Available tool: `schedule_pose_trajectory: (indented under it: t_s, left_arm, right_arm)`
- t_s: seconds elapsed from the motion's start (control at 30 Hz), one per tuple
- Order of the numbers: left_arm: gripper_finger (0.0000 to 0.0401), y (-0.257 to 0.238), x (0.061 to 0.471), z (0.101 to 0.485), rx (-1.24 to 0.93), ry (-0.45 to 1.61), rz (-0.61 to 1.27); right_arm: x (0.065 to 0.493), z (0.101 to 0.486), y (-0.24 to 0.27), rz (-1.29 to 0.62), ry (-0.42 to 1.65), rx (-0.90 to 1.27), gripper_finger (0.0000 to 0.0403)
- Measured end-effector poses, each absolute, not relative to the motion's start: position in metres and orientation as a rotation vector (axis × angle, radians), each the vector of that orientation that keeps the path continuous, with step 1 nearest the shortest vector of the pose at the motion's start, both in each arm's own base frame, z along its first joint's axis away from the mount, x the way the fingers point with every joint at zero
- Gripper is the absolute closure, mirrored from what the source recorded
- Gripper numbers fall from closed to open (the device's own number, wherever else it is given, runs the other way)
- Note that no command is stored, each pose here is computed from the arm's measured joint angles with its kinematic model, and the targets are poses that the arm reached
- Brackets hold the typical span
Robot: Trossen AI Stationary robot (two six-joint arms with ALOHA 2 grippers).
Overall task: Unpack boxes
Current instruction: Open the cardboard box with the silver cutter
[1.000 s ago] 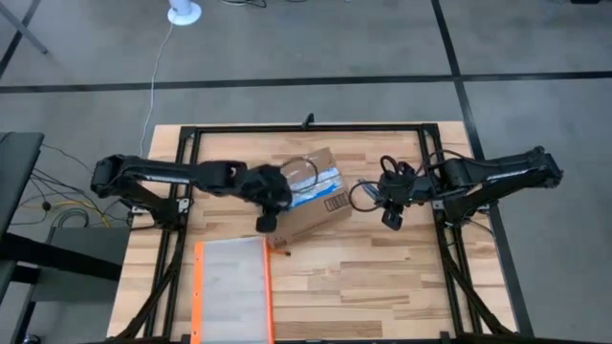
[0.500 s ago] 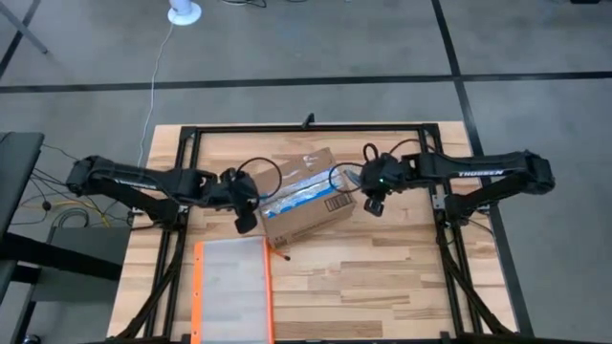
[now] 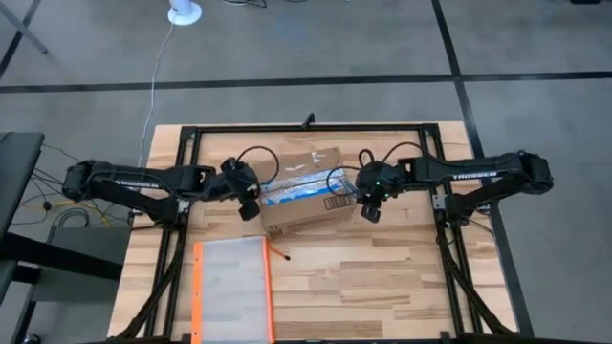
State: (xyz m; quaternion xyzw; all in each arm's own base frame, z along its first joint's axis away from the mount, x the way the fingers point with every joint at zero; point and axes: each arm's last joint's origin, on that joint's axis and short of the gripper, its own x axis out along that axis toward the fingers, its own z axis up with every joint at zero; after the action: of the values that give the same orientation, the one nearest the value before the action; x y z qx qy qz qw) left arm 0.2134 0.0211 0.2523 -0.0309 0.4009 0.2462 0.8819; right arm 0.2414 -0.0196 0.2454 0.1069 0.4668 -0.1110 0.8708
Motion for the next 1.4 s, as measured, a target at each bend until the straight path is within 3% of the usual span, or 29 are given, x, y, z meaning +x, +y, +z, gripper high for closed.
schedule_pose_trajectory:
  t_s: [0.33, 0.53, 0.67, 0.97, 1.4]
  left_arm:
    - [0.0304, 0.047, 0.214, 0.259, -0.048, 0.826, 0.503]
    - [0.0304, 0.027, 0.217, 0.314, -0.059, 0.740, 0.376]
    - [0.0304, 0.002, 0.223, 0.335, -0.065, 0.691, 0.273]
    - [0.0304, -0.062, 0.238, 0.317, -0.112, 0.792, 0.143]
    - [0.0304, -0.124, 0.239, 0.294, -0.011, 0.841, 0.038]
  right_arm:
    - [0.241, 0.250, 0.003, -0.177, 0.978, 0.250, 0.0293]
    - [0.228, 0.290, 0.023, -0.080, 0.952, 0.224, 0.0293]
    - [0.229, 0.293, 0.051, 0.028, 0.940, 0.211, 0.0293]
    - [0.248, 0.253, 0.115, 0.180, 1.077, 0.147, 0.0293]
    - [0.300, 0.167, 0.154, 0.058, 1.247, 0.248, 0.0293]
